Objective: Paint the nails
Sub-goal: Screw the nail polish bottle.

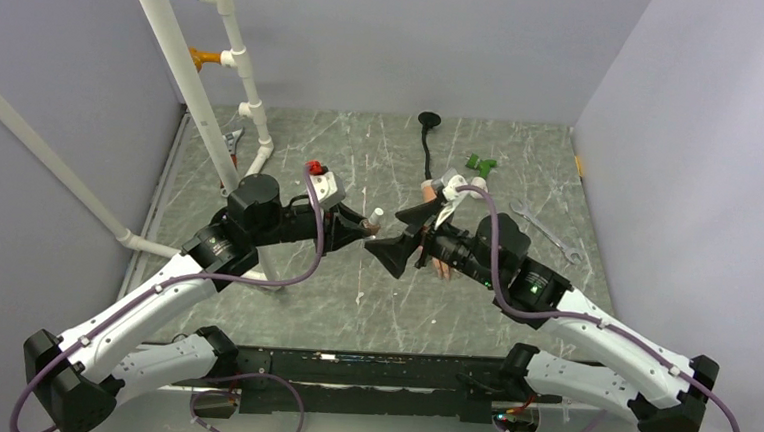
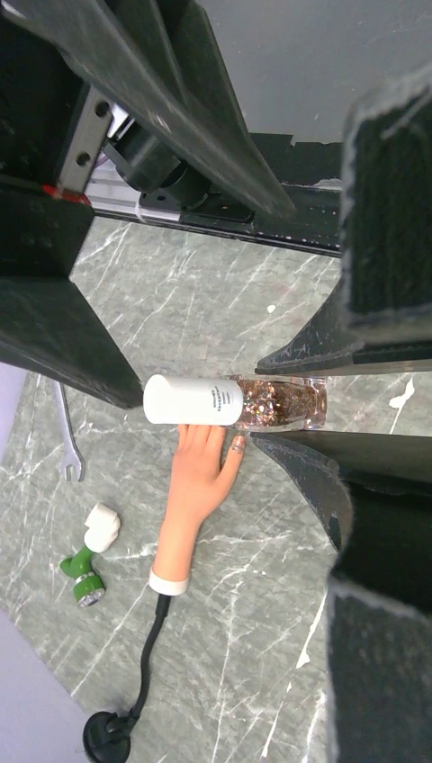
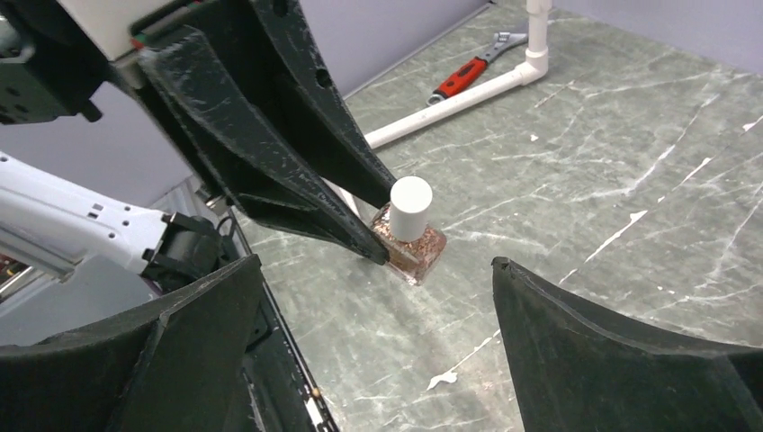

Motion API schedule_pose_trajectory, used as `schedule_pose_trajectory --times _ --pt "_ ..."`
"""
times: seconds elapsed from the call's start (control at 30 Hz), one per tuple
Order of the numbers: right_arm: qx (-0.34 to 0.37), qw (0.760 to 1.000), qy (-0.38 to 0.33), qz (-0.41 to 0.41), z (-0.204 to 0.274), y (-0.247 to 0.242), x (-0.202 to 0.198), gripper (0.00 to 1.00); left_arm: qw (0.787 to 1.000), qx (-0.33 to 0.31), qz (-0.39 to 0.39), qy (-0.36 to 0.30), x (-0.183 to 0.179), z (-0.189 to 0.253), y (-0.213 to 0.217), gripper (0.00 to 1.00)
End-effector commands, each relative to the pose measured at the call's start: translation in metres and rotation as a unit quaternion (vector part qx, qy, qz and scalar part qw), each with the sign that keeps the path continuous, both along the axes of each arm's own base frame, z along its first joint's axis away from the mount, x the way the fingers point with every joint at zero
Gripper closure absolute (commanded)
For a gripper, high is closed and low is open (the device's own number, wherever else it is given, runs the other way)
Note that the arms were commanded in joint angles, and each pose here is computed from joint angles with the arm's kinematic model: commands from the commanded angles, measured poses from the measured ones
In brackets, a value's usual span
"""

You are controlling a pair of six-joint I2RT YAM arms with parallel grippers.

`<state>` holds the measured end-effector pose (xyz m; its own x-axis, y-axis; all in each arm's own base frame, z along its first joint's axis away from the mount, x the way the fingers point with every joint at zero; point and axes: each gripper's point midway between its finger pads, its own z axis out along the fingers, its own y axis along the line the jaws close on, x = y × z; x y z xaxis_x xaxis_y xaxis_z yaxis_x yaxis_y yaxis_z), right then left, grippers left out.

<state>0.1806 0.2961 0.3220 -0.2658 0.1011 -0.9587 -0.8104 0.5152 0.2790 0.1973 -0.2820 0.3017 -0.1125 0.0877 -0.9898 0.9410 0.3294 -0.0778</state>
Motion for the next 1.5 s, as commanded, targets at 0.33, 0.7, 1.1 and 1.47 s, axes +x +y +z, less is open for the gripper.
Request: schedule_pose_trajectory --times 0.33,0.7,1.1,1.47 --pt "0.008 0.987 -0.138 0.086 0.036 -0.035 -0.051 0.02 0.989 -0.037 -0.134 -0.052 -0.040 0.031 -0.012 1.00" --pt "-0.067 0.973 -0.180 0.127 0.049 -0.036 -0.057 0.28 0.969 -0.036 -0.239 -0.045 -0.069 0.029 -0.017 1.00" --pt "-0.081 0.971 -0.164 0.155 0.038 -0.016 -0.052 0.30 0.969 -0.032 -0.238 -0.053 -0.069 0.030 -0.016 1.00" --pt "-0.081 0.969 -0.154 0.172 0.034 -0.007 -0.053 0.56 0.971 -0.027 -0.231 -0.051 -0.068 0.028 -0.017 1.00"
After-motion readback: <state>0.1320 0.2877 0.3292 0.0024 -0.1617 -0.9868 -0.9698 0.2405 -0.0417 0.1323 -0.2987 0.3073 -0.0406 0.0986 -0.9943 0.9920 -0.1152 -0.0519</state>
